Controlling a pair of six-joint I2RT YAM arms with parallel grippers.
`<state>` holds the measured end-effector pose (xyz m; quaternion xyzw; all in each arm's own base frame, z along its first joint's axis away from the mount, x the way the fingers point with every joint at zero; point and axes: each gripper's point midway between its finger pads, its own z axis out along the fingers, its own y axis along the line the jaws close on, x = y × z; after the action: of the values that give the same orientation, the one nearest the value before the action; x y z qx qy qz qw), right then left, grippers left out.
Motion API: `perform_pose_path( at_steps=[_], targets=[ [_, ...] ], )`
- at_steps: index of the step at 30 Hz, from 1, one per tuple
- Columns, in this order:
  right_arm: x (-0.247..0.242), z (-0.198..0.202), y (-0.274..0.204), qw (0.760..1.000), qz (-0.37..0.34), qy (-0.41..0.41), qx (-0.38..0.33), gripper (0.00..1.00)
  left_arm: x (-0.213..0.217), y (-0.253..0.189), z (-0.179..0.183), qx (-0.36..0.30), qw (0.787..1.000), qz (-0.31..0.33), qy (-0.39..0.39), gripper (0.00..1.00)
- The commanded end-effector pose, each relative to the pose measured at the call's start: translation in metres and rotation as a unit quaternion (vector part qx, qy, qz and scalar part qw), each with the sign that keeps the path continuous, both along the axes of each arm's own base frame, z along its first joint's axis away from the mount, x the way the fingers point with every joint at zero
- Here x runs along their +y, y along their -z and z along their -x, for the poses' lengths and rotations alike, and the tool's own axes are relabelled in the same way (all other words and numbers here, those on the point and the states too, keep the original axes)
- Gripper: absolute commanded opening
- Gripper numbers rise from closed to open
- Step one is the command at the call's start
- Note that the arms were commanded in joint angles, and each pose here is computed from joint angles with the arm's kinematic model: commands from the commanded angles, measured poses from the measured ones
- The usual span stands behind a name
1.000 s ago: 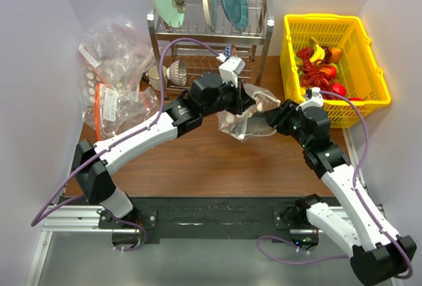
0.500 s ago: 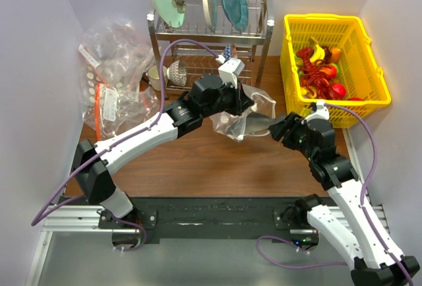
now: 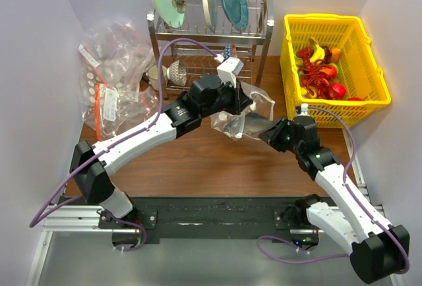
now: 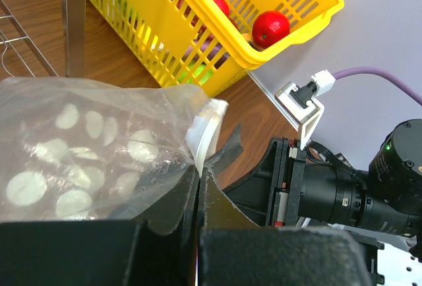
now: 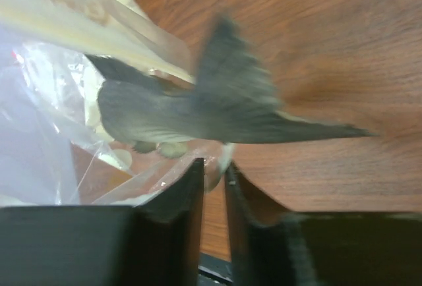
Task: Place the food in the zip-top bag and seal the zipper
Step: Adjust the zipper food storage bag at the center of the board.
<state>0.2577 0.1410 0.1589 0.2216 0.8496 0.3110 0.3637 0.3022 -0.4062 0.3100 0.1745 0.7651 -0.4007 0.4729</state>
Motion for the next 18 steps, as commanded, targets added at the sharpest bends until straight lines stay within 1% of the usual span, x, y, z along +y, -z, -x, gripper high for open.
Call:
perform_pose_path(
  at_steps=[1,5,8,9,11,12,14,15,16,18],
  targets=[
    [0.006,-0.006,-0.023,0.999,-0.037,0.004,-0.037,0.01,0.012,-0.032,0.001,-0.036,0.999,0.023,-0.01,0.0],
    [0.0,-0.006,-0.034,0.998,-0.021,0.008,-0.051,0.0,0.012,-0.026,0.0,-0.032,0.999,0.017,-0.01,0.0],
    [-0.002,-0.011,-0.055,0.997,0.0,-0.001,-0.078,0.0,0.011,-0.011,0.0,-0.023,1.0,0.002,-0.008,0.0],
    [-0.003,-0.013,-0.074,0.995,0.005,-0.004,-0.095,0.0,0.011,-0.004,0.0,-0.015,1.0,-0.009,-0.009,0.0],
    [-0.007,-0.019,-0.091,0.993,0.037,-0.012,-0.111,0.0,0.01,0.013,-0.002,-0.002,1.0,-0.028,-0.008,0.0],
    [-0.007,-0.02,-0.117,0.991,0.044,-0.016,-0.127,0.0,0.01,0.02,-0.001,0.006,0.999,-0.039,-0.005,0.0],
    [-0.008,-0.026,-0.132,0.988,0.074,-0.03,-0.134,0.0,0.007,0.034,-0.001,0.017,0.998,-0.054,0.001,0.0],
    [-0.007,-0.026,-0.152,0.986,0.076,-0.036,-0.145,0.0,0.007,0.04,0.0,0.024,0.998,-0.061,0.004,0.0],
    [-0.007,-0.027,-0.156,0.985,0.081,-0.041,-0.146,0.0,0.004,0.048,0.0,0.032,0.997,-0.068,0.008,0.0],
    [-0.008,-0.032,-0.146,0.985,0.1,-0.045,-0.131,0.0,0.002,0.048,0.001,0.036,0.997,-0.067,0.014,0.0]
  ],
)
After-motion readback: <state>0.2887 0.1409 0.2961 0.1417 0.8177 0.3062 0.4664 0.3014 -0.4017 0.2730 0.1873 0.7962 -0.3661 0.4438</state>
